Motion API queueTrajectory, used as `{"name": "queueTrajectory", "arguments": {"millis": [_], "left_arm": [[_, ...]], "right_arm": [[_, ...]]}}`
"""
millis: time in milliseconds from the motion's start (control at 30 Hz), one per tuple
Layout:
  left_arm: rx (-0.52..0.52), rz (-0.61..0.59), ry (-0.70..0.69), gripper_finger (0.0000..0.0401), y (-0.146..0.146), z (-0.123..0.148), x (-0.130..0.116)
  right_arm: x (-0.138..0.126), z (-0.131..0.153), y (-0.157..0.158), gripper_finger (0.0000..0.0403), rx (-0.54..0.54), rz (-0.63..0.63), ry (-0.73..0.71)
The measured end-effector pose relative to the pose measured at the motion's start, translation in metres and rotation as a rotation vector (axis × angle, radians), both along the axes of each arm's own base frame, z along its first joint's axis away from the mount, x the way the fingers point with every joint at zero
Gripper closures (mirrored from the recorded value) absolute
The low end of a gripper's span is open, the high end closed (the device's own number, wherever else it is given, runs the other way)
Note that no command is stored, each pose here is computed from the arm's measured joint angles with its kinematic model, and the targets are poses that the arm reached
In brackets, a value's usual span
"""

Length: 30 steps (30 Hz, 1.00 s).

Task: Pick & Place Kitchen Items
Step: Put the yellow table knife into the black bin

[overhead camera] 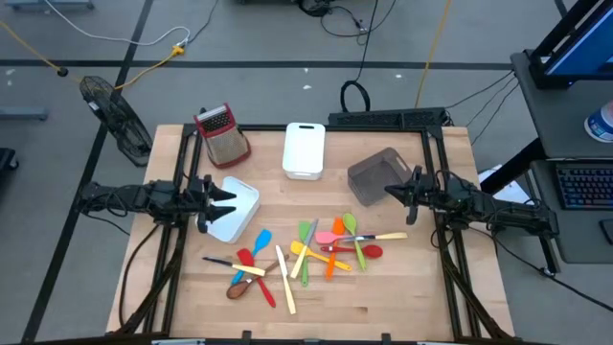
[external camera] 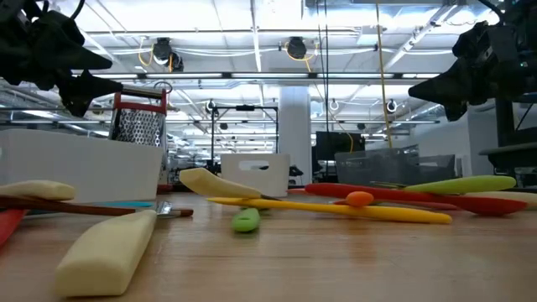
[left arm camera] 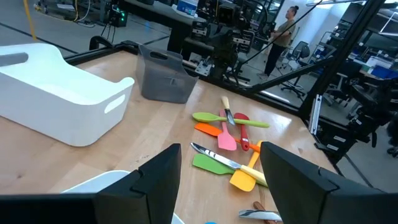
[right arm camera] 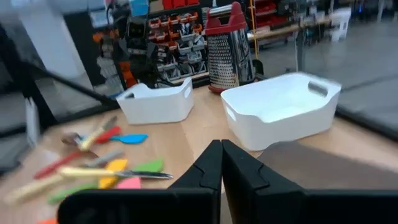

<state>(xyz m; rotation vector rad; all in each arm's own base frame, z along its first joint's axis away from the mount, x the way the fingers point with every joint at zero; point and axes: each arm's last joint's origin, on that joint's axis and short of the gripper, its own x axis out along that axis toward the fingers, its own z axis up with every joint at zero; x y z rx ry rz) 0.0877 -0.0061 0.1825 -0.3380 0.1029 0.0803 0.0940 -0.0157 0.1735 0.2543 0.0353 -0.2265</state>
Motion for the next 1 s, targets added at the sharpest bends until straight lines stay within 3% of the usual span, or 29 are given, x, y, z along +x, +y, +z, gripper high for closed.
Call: {"name": "queueTrajectory", "arguments": {"millis": [233, 500, 600, 867, 1000], "left_arm": [[0.049, 0.111, -0.003, 0.0176, 0.0034, 0.0007, -0.0004], [-0.026, 0.127, -0.047, 0.0176, 0.0035, 0.004, 0.0], [-0.072, 0.13, -0.074, 0.0176, 0.0035, 0.0061, 0.0001], [-0.006, 0.13, -0.055, 0.0176, 0.0037, 0.005, 0.0], [-0.005, 0.133, -0.054, 0.0176, 0.0038, 0.0049, 0.0]], "right_arm": [[0.0, 0.0, -0.0001, 0.0399, 0.248, -0.021, -0.056], [0.0, 0.0, -0.0001, 0.0399, 0.172, -0.016, -0.039], [0.0, 0.0, -0.0001, 0.0399, 0.221, -0.019, -0.05], [0.0, 0.0, -0.0001, 0.0399, 0.336, -0.026, -0.076], [0.0, 0.0, -0.0001, 0.0399, 0.323, -0.026, -0.072]]}}
